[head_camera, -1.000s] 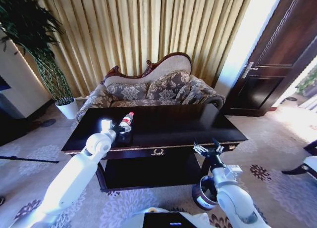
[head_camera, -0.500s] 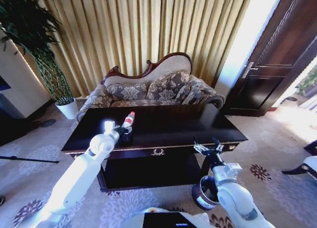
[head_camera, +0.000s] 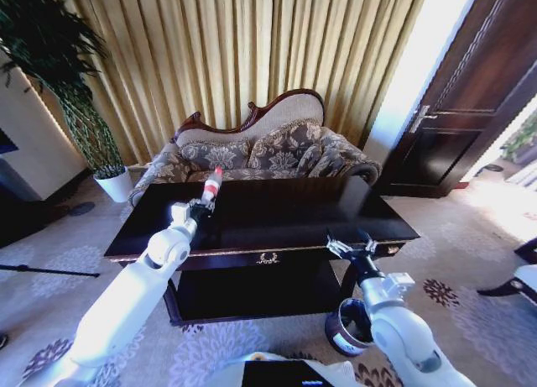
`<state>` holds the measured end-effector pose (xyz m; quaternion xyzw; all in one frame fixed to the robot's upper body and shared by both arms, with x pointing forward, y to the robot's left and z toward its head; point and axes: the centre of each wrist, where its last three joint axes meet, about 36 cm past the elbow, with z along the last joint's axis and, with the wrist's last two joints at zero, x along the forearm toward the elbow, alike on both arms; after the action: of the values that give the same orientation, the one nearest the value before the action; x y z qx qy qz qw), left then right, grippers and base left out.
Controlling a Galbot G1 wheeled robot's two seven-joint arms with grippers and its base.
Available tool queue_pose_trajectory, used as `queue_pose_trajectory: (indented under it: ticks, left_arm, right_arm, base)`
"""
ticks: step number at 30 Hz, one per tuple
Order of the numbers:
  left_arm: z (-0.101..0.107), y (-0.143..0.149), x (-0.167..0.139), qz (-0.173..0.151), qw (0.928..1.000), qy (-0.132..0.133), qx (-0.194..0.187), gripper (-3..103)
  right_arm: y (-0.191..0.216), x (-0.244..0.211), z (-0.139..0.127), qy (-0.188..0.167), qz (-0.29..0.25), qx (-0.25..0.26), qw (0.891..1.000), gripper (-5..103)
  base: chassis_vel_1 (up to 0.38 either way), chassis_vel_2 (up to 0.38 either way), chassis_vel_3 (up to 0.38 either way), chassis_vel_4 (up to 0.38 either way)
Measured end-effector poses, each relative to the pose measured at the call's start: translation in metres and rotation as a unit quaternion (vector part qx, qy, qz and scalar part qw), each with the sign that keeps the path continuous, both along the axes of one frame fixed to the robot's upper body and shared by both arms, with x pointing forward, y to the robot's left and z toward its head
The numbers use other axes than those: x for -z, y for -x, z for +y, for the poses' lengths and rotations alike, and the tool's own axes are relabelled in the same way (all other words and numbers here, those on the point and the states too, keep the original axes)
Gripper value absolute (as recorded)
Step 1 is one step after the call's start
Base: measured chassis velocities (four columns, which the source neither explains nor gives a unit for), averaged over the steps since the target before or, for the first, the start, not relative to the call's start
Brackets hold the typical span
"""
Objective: Move to the front of the table and place the trash on the table into the trash bin.
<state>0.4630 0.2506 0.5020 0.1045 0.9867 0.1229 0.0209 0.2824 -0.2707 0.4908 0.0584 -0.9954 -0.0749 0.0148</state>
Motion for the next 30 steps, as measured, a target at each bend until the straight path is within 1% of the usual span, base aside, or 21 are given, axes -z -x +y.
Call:
queue_pose_trajectory:
  ticks: [2,4,5,6,7,8,9,10,12,13,15,16,18,19,20,21,23,25,28,29,30]
  left_arm:
    - [0.004,-0.001,0.0,-0.051,0.9981,-0.028,0.019,32]
    - [0.008,-0.001,0.0,-0.116,0.9897,-0.071,0.045,32]
    - [0.008,-0.001,0.0,-0.116,0.9897,-0.071,0.045,32]
    - [0.01,-0.001,0.0,-0.145,0.9837,-0.09,0.057,32]
    - [0.011,-0.002,0.0,-0.16,0.9802,-0.099,0.063,32]
    - [0.014,-0.004,0.001,-0.201,0.9681,-0.124,0.083,32]
    - [0.015,-0.005,0.002,-0.223,0.9602,-0.14,0.094,32]
    - [0.015,-0.005,0.002,-0.223,0.9602,-0.14,0.094,32]
    - [0.015,-0.006,0.003,-0.258,0.9443,-0.166,0.119,32]
    - [0.013,-0.005,0.003,-0.265,0.9404,-0.172,0.127,32]
    - [0.004,0.001,0.001,-0.28,0.9295,-0.184,0.155,32]
    - [0.004,0.001,0.001,-0.28,0.9295,-0.184,0.155,32]
    - [-0.004,0.004,0.001,-0.29,0.9206,-0.193,0.178,32]
    - [-0.01,0.005,0.002,-0.296,0.9144,-0.2,0.19,32]
    - [-0.01,0.005,0.002,-0.296,0.9144,-0.2,0.19,32]
    - [-0.015,0.005,0.003,-0.302,0.9088,-0.206,0.202,32]
    - [-0.027,0.006,0.004,-0.303,0.9038,-0.208,0.219,32]
    - [-0.03,0.006,0.004,-0.303,0.9024,-0.209,0.224,32]
    - [-0.045,0.004,-0.001,-0.309,0.8942,-0.212,0.245,32]
    - [-0.045,0.004,-0.001,-0.309,0.8942,-0.212,0.245,32]
    - [-0.049,0.004,-0.003,-0.311,0.8922,-0.212,0.25,32]
  right_arm:
    - [-0.005,-0.013,0.004,-0.024,-0.004,-0.034,0.999,100]
    - [-0.012,-0.031,0.011,-0.057,-0.01,-0.08,0.995,100]
    - [-0.012,-0.031,0.011,-0.057,-0.01,-0.08,0.995,100]
    - [-0.014,-0.038,0.013,-0.073,-0.01,-0.1,0.992,100]
    - [-0.015,-0.042,0.015,-0.08,-0.011,-0.11,0.991,100]
    - [-0.019,-0.051,0.017,-0.098,-0.012,-0.135,0.986,100]
    - [-0.021,-0.055,0.018,-0.111,-0.012,-0.153,0.982,100]
    - [-0.021,-0.055,0.018,-0.111,-0.012,-0.153,0.982,100]
    - [-0.028,-0.064,0.02,-0.131,-0.015,-0.187,0.974,100]
    - [-0.031,-0.067,0.021,-0.138,-0.017,-0.195,0.971,100]
    - [-0.041,-0.072,0.023,-0.156,-0.021,-0.217,0.963,100]
    - [-0.041,-0.072,0.023,-0.156,-0.021,-0.217,0.963,100]
    - [-0.049,-0.075,0.024,-0.161,-0.026,-0.231,0.959,100]
    - [-0.054,-0.076,0.024,-0.159,-0.028,-0.238,0.958,100]
    - [-0.054,-0.076,0.024,-0.159,-0.028,-0.238,0.958,100]
    - [-0.06,-0.077,0.024,-0.158,-0.028,-0.242,0.957,100]
    - [-0.071,-0.077,0.027,-0.155,-0.03,-0.248,0.956,100]
    - [-0.074,-0.078,0.027,-0.155,-0.03,-0.249,0.956,100]
    - [-0.09,-0.081,0.029,-0.155,-0.038,-0.25,0.955,100]
    - [-0.09,-0.081,0.029,-0.155,-0.038,-0.25,0.955,100]
    - [-0.095,-0.082,0.029,-0.156,-0.04,-0.249,0.955,100]
  base:
    - [0.0,0.0,0.0,0.0]
    - [0.0,0.0,0.0,0.0]
    - [0.0,0.0,0.0,0.0]
    - [0.0,0.0,0.0,0.0]
    - [0.0,0.0,0.0,0.0]
    - [0.0,0.0,0.0,0.0]
    - [0.0,0.0,0.0,0.0]
    - [0.0,0.0,0.0,0.0]
    - [0.0,0.0,0.0,0.0]
    - [0.0,0.0,0.0,0.0]
    - [0.0,0.0,0.0,0.0]
    - [0.0,0.0,0.0,0.0]
    - [0.0,0.0,0.0,0.0]
    - [0.0,0.0,0.0,0.0]
    - [0.0,0.0,0.0,0.0]
    - [0.0,0.0,0.0,0.0]
    - [0.0,0.0,0.0,0.0]
    - [0.0,0.0,0.0,0.0]
    - [0.0,0.0,0.0,0.0]
    - [0.0,0.0,0.0,0.0]
    - [0.0,0.0,0.0,0.0]
